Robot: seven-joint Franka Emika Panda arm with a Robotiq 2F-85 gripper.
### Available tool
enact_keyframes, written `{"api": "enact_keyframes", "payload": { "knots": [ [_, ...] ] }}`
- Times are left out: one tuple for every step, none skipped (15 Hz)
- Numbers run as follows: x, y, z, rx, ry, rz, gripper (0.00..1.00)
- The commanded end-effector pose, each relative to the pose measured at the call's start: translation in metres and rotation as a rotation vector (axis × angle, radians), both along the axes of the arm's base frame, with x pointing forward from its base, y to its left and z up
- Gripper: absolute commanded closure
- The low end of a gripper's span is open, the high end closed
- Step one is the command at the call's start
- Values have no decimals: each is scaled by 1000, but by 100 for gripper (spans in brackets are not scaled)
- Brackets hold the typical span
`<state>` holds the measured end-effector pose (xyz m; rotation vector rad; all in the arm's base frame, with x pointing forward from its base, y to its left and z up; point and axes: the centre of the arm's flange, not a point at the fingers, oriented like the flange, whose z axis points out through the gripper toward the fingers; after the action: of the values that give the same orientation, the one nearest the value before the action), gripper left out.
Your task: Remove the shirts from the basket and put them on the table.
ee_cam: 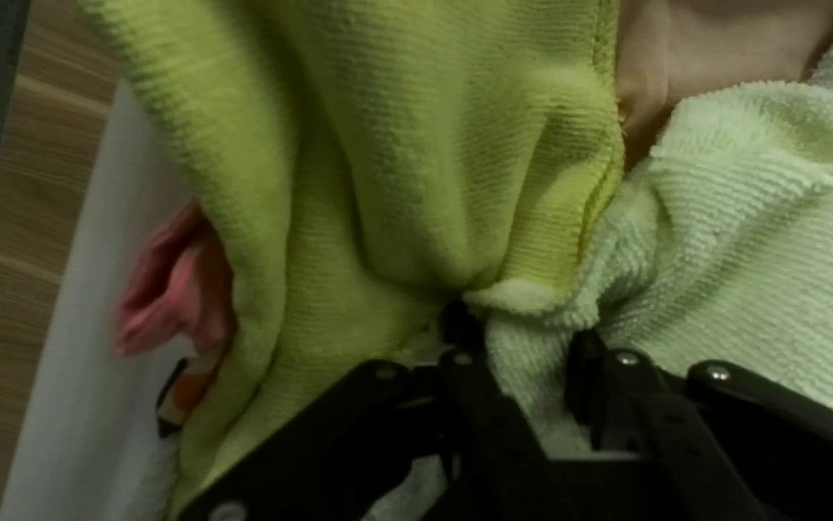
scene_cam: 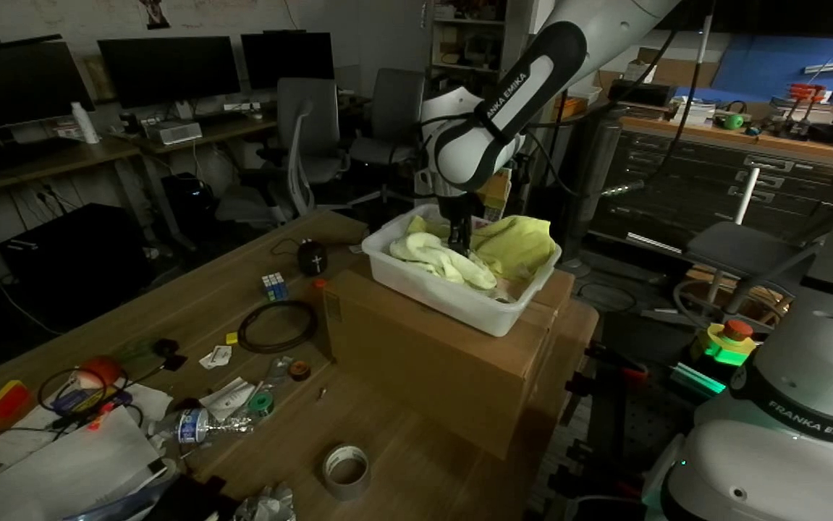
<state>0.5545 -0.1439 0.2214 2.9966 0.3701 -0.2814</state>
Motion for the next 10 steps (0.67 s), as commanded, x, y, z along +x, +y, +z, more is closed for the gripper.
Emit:
{"api": "enact_keyframes", "payload": {
  "knots": [
    [-4, -10, 18, 19, -14, -38, 99],
    [-8, -12, 27, 15, -32, -61, 100],
    [-14, -14, 41, 9, -69, -83, 99],
    [-20, -15, 56, 6, -105, -107, 97],
    [-26, -17, 72, 4, -141, -131, 97],
    [-32, -17, 90, 8, -184, -166, 97],
    [-35, -18, 116, 18, -211, -206, 97],
    [-39, -18, 135, 25, -246, -236, 97],
    [-43, -16, 155, 37, -277, -274, 97],
    [-47, -14, 177, 55, -311, -309, 97]
  ]
}}
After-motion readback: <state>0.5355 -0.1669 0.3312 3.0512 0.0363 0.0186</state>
